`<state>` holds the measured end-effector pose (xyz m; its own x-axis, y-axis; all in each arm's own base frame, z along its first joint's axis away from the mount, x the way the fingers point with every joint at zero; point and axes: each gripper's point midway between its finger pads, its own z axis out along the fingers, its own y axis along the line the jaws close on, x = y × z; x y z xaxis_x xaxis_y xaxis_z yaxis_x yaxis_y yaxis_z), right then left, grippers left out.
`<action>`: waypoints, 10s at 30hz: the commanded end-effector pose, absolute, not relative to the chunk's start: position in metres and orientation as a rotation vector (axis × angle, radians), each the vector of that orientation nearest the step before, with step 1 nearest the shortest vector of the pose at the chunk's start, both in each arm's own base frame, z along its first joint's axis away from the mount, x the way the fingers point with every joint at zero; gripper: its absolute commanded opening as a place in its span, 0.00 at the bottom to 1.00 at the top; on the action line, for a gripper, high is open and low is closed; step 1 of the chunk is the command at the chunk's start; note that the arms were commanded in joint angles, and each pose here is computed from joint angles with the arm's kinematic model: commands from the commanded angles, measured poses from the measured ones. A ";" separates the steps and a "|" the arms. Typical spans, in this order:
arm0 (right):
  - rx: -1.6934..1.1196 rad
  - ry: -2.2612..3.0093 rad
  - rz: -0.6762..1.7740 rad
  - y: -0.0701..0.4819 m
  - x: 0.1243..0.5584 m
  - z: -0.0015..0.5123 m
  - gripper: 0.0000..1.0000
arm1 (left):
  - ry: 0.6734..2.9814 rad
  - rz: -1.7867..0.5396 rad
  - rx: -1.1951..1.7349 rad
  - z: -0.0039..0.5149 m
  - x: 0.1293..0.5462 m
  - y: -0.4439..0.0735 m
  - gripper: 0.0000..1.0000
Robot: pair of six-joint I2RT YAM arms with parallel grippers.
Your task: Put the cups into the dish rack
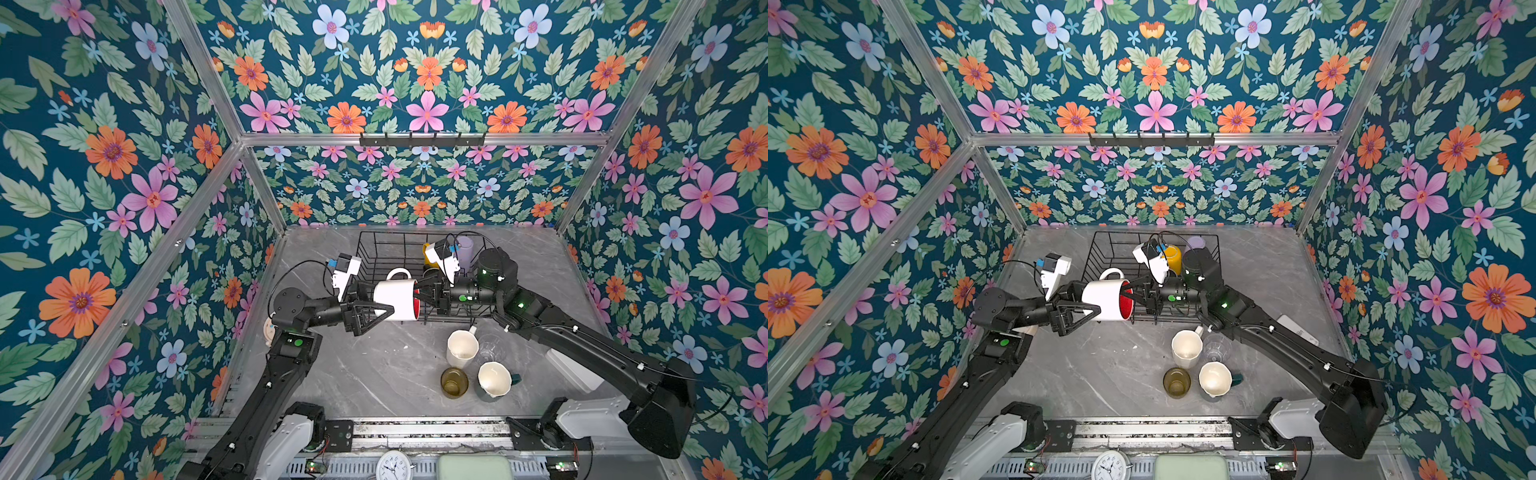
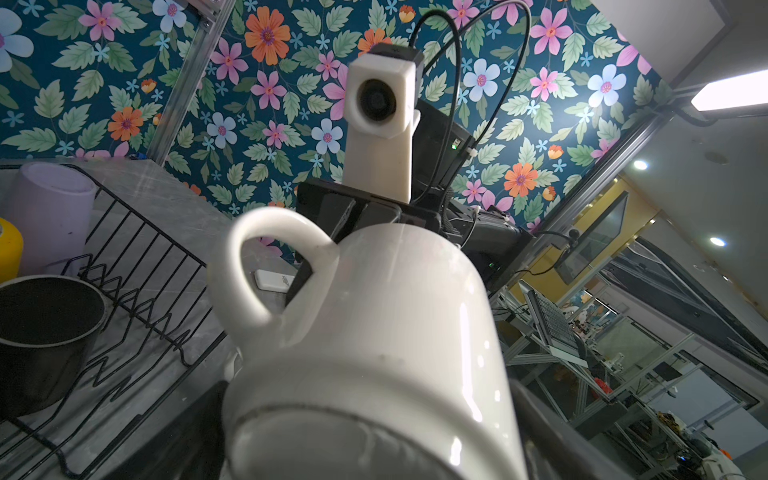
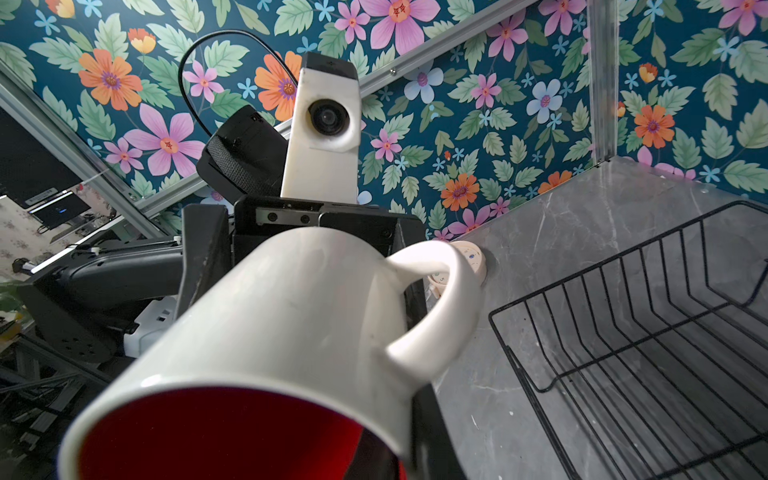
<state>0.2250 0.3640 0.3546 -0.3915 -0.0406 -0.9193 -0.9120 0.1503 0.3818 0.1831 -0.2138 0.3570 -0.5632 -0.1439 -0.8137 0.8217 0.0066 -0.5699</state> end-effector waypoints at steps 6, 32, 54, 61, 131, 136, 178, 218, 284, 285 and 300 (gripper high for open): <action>-1.044 1.423 1.408 0.386 0.217 0.382 0.00 | 1.521 -1.672 0.712 0.362 0.178 -0.212 1.00; -1.065 1.475 1.380 0.410 0.235 0.359 0.00 | 1.481 -1.723 0.755 0.366 0.168 -0.212 0.74; -0.928 1.612 1.368 0.407 0.250 0.345 0.19 | 1.461 -1.678 0.695 0.381 0.184 -0.212 0.00; -0.893 1.626 1.372 0.400 0.250 0.346 0.27 | 1.497 -1.620 0.649 0.380 0.199 -0.212 0.00; -0.063 2.185 0.695 0.186 0.251 0.220 0.95 | 2.662 -0.281 0.201 0.121 0.500 -0.182 0.00; -0.063 2.188 0.700 0.186 0.251 0.219 0.95 | 2.679 -0.261 0.184 0.106 0.509 -0.183 0.00; -0.045 2.194 0.725 0.185 0.245 0.214 0.95 | 2.689 -0.249 0.177 0.089 0.521 -0.193 0.96; -0.096 2.572 0.411 0.164 0.226 0.161 0.67 | 2.223 -0.359 0.071 0.263 0.449 -0.161 1.00; -0.369 2.661 0.383 0.247 0.232 0.129 0.00 | 1.803 -0.308 -0.160 0.340 0.331 -0.079 1.00; -0.378 2.650 0.408 0.251 0.232 0.135 0.00 | 1.801 -0.315 -0.157 0.340 0.329 -0.080 1.00; -0.410 2.388 0.810 0.284 0.226 0.216 0.00 | 1.727 -0.698 0.085 0.351 0.307 -0.138 0.99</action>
<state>0.2175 0.2668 0.1888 -0.8211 -0.1563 -0.5489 -0.4125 0.8273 0.3814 0.3159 -0.1151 0.3270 -0.3168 -0.2930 -0.9021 0.2590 0.8882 -0.3795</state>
